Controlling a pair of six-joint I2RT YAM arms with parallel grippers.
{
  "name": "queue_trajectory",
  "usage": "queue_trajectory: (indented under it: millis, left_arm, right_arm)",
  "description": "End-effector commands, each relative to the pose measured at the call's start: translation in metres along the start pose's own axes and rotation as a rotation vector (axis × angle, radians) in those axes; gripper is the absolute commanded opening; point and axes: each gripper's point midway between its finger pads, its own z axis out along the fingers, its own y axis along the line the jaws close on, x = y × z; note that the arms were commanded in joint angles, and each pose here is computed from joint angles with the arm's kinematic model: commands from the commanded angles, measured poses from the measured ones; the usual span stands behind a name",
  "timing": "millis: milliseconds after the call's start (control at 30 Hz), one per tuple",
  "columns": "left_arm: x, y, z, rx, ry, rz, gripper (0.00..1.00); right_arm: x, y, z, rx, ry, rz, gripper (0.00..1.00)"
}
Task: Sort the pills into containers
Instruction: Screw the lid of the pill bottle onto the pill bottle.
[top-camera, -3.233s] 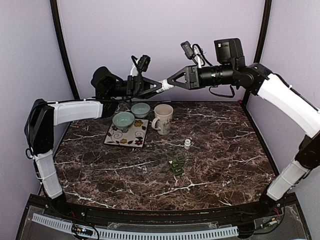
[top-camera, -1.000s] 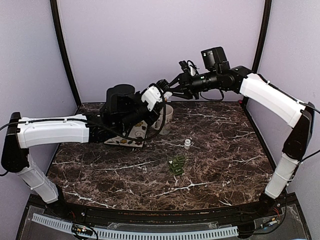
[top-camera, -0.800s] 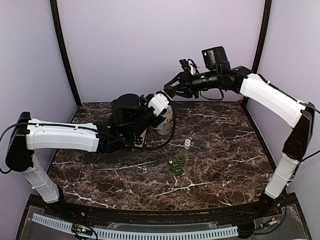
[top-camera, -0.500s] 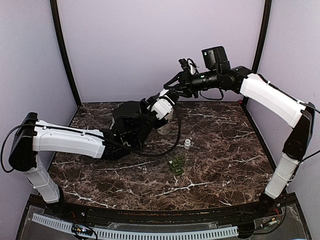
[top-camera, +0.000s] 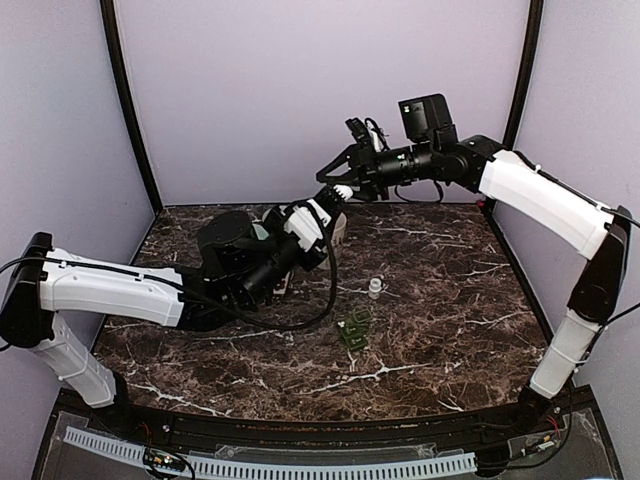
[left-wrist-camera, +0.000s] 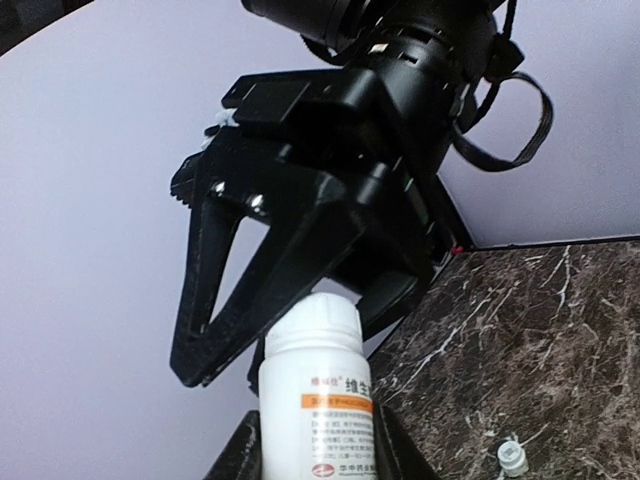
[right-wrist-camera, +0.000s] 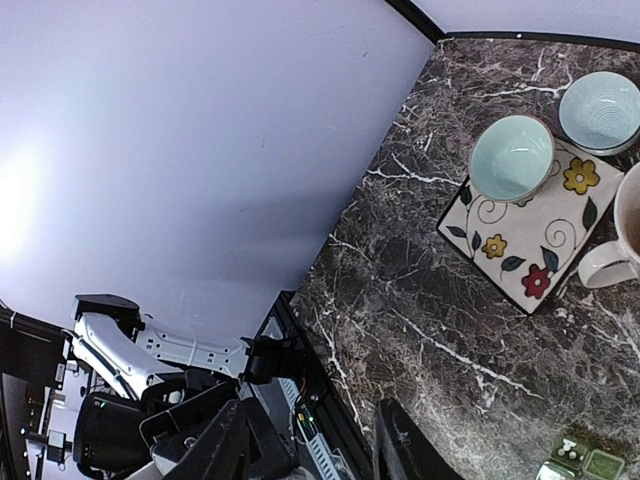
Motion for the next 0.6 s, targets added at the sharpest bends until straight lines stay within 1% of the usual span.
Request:
queue_trajectory:
  millis: [0, 267, 433, 500, 567]
  left_arm:
    - [-0.033, 0.008, -0.016, 0.084, -0.121, -0.122, 0.0]
    - [-0.018, 0.02, -0.015, 0.103, -0.061, -0.181, 0.0]
    - [-0.007, 0.029, -0.013, 0.147, -0.016, -0.24, 0.0]
    - [-0.003, 0.03, -0.013, 0.191, 0.003, -0.285, 0.0]
    - [0.003, 0.036, -0.013, 0.245, 0.029, -0.367, 0.0]
  right_arm:
    - [-0.007, 0.013, -0.008, -0.035, -0.045, -0.066, 0.43]
    - [-0.021, 0.02, -0.023, -0.033, -0.096, -0.111, 0.49]
    - [-0.034, 0.026, -0.041, -0.044, -0.159, -0.148, 0.52]
    - [-0.038, 0.029, -0.046, -0.056, -0.179, -0.163, 0.53]
    - [-0.041, 0.028, -0.051, -0.055, -0.191, -0.189, 0.53]
